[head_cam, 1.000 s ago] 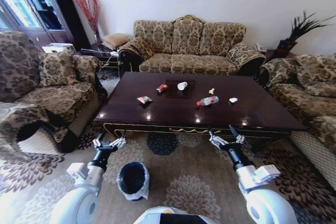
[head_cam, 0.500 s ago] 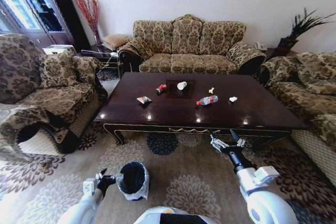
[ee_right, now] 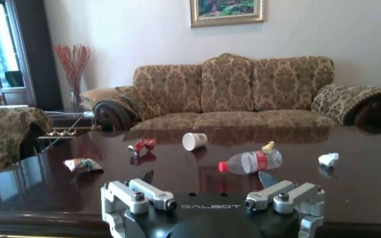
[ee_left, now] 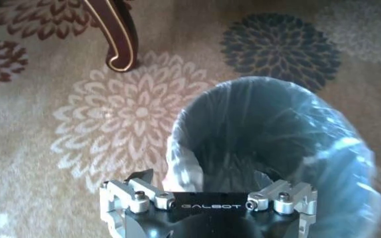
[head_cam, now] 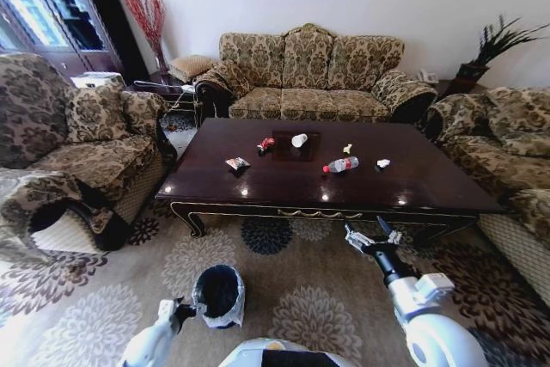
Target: Move to the front of the table and place the trash on the table into the trash bin.
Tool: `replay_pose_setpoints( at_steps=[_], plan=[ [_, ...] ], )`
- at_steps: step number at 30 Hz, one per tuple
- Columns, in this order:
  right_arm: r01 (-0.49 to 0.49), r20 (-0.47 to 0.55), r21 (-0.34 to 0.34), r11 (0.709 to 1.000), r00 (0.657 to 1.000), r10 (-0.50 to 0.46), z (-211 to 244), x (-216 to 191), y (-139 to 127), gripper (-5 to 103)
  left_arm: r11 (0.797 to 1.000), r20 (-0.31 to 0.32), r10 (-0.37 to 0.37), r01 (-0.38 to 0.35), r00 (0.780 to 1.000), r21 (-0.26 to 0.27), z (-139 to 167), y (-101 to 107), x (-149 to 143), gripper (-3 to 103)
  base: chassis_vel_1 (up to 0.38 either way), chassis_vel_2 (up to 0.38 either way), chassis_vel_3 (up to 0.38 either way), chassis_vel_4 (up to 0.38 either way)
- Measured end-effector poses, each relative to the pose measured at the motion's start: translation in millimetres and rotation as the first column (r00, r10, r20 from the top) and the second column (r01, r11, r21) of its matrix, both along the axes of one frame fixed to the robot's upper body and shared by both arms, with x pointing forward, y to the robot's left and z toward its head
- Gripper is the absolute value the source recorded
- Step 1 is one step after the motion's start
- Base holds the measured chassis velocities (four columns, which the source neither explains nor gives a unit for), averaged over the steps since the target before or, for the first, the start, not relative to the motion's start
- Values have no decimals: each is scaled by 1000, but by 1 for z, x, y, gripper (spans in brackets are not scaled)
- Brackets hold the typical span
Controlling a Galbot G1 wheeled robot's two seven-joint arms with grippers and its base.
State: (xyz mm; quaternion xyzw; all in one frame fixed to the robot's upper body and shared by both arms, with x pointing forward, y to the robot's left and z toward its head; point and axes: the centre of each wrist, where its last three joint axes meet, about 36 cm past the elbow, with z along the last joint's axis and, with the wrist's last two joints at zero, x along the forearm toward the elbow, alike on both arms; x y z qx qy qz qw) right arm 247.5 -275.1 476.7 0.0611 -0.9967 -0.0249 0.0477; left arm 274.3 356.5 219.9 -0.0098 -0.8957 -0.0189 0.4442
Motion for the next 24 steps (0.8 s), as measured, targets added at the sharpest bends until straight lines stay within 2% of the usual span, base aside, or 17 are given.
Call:
replay_pose_setpoints(
  at_steps=[8, 12, 19, 24],
  plan=[
    [2, -8, 0, 1000, 1000, -2, -4, -1, -2, 100, 999, -2, 6, -6, 1000, 41, -17, 17, 17, 100, 0, 0, 0, 0],
    [3, -5, 3, 1000, 1000, -3, -5, -2, -2, 100, 1000, -17, 0, 1, 1000, 28, -35, 26, 21, 100, 0, 0, 0, 0],
    [0, -4, 4, 1000, 1000, 0, -5, -3, -2, 100, 1000, 1, 19, -19, 1000, 15, -62, 29, 28, 102, 0, 0, 0, 0],
    [-1, -6, 5, 1000, 1000, 1, -5, -5, -1, 100, 1000, 9, 19, -19, 1000, 11, -74, 34, 34, 96, 0, 0, 0, 0]
  ],
)
